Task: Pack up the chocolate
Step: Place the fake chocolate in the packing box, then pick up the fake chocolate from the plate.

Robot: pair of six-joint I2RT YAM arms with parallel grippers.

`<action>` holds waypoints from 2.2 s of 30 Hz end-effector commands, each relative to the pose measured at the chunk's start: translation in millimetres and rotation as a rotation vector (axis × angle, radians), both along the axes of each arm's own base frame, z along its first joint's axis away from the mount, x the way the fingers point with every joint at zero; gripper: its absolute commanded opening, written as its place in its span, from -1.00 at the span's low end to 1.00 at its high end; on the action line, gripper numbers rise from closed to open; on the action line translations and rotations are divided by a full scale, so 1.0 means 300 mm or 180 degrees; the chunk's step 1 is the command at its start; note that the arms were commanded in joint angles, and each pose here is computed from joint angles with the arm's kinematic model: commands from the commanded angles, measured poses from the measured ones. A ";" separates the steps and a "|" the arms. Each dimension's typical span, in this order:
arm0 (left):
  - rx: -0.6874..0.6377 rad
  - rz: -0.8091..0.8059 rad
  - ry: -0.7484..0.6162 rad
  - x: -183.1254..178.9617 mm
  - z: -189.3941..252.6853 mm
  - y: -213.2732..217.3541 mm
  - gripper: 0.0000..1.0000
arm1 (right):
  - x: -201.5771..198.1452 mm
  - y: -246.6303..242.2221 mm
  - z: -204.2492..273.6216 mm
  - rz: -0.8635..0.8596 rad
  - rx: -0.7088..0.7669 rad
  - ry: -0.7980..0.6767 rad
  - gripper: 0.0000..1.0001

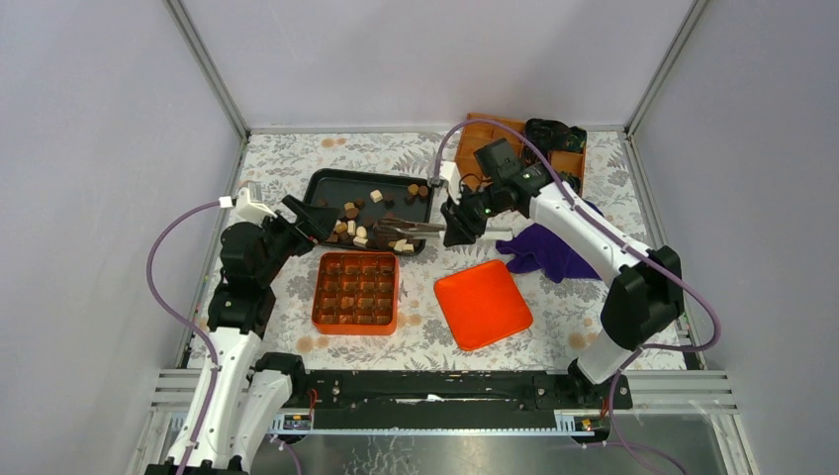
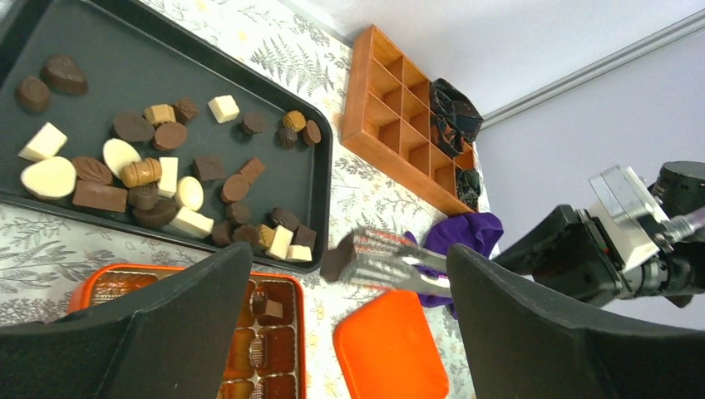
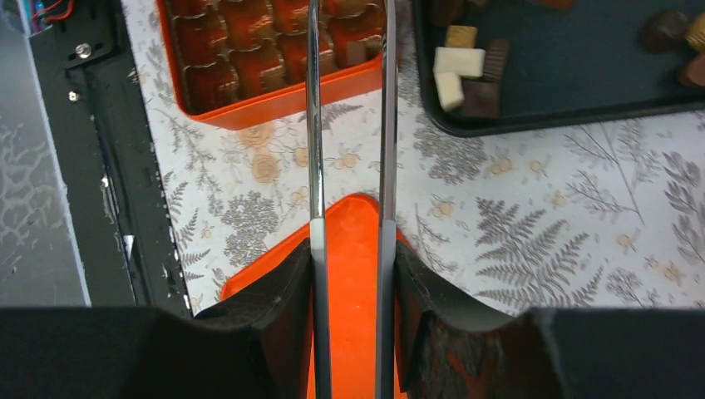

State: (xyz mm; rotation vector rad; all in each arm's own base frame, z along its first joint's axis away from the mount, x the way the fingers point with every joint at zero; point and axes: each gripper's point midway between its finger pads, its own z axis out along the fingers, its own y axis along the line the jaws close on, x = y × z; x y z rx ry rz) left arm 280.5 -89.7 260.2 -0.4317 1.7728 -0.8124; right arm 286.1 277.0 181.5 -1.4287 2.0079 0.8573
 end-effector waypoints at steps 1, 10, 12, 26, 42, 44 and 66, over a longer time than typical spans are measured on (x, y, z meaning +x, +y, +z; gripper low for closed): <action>0.0243 0.0174 -0.0062 -0.006 0.017 0.048 0.90 | -0.098 0.070 0.039 0.0383 0.0142 -0.0096 -0.71; 0.0240 0.0275 -0.0108 -0.028 0.035 0.065 0.91 | -0.085 0.154 -0.038 0.0403 -0.0212 -0.0173 -0.67; 0.0243 0.0292 -0.0109 -0.032 0.035 0.069 0.91 | -0.075 0.161 -0.054 0.0385 -0.0277 -0.0177 -0.66; 0.0222 0.0275 -0.0105 -0.025 0.023 0.064 0.91 | -0.038 0.199 -0.115 0.0260 -0.0487 -0.0247 -0.47; 0.0148 0.0223 -0.0076 -0.021 0.004 0.050 0.91 | -0.034 0.225 -0.112 0.0215 -0.0493 -0.0215 -0.03; 0.0144 0.0214 -0.0076 -0.020 0.003 0.048 0.91 | -0.037 0.228 -0.103 0.0222 -0.0466 -0.0206 -0.05; -0.0400 -0.0026 -0.0575 0.025 0.115 -0.019 0.98 | 0.133 0.009 0.056 -0.0427 0.0037 -0.0067 -0.15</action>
